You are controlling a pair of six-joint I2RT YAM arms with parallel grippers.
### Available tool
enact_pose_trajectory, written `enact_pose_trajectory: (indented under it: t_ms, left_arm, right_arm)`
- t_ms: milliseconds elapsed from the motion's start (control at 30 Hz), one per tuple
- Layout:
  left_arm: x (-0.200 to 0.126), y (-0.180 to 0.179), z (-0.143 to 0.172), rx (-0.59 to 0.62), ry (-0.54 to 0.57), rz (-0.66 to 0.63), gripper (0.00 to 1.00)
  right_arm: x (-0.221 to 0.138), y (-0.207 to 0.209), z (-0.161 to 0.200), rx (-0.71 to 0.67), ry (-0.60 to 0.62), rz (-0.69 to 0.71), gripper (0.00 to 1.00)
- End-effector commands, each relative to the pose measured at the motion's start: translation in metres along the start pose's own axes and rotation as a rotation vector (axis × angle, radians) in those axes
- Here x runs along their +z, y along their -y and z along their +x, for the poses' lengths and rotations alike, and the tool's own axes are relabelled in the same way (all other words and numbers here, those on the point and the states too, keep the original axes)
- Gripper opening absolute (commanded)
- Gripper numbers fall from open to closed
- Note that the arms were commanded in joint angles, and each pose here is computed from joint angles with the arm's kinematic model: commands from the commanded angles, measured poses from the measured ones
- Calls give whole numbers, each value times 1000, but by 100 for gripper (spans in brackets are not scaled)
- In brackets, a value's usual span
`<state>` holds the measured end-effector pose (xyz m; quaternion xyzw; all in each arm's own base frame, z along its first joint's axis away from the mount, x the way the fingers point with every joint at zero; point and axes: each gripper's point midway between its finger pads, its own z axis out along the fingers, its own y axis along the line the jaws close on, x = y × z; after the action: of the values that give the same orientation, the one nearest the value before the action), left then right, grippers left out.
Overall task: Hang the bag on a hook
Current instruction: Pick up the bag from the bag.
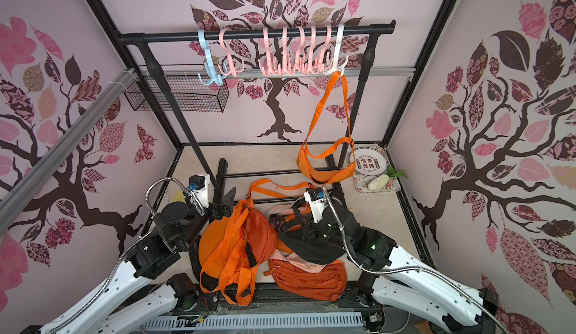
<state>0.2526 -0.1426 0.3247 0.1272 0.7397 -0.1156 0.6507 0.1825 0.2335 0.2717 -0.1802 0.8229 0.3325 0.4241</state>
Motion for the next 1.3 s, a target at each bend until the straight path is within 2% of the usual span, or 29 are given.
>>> enact_pose_trajectory:
  t_ms: [0, 133, 233, 433, 567, 733, 867, 1067, 1267]
  left_arm:
    - [-4, 38, -6, 17, 42, 219, 97]
    - [-9, 72, -16, 3, 35, 408, 96]
    - [-8, 94, -17, -9, 14, 517, 96]
    - [-5, 128, -31, -6, -4, 683, 96]
    - [-13, 159, -32, 0, -23, 843, 96]
    - [-13, 176, -21, -46, -44, 935, 95]
    - [-27, 185, -19, -89, -72, 1026, 95]
    - [-54, 183, -19, -139, -78, 1100, 98]
    - [-59, 198, -2, -219, -182, 1197, 97]
  right_arm:
    - [-18, -22, -20, -81, -16, -62, 0]
    - [-42, -53, -60, -124, 42, -157, 0]
    - [-54, -78, -76, -152, 45, -252, 0]
    - [-77, -129, -84, -160, 3, -520, 0]
    - [-93, -144, -85, -162, -7, -615, 0]
    - [-112, -158, -78, -171, -38, -729, 0]
    - [-114, -153, -74, -183, -35, -706, 0]
    - [-96, -132, -69, -177, -45, -577, 0]
    - [-83, -137, -75, -186, -45, -576, 0]
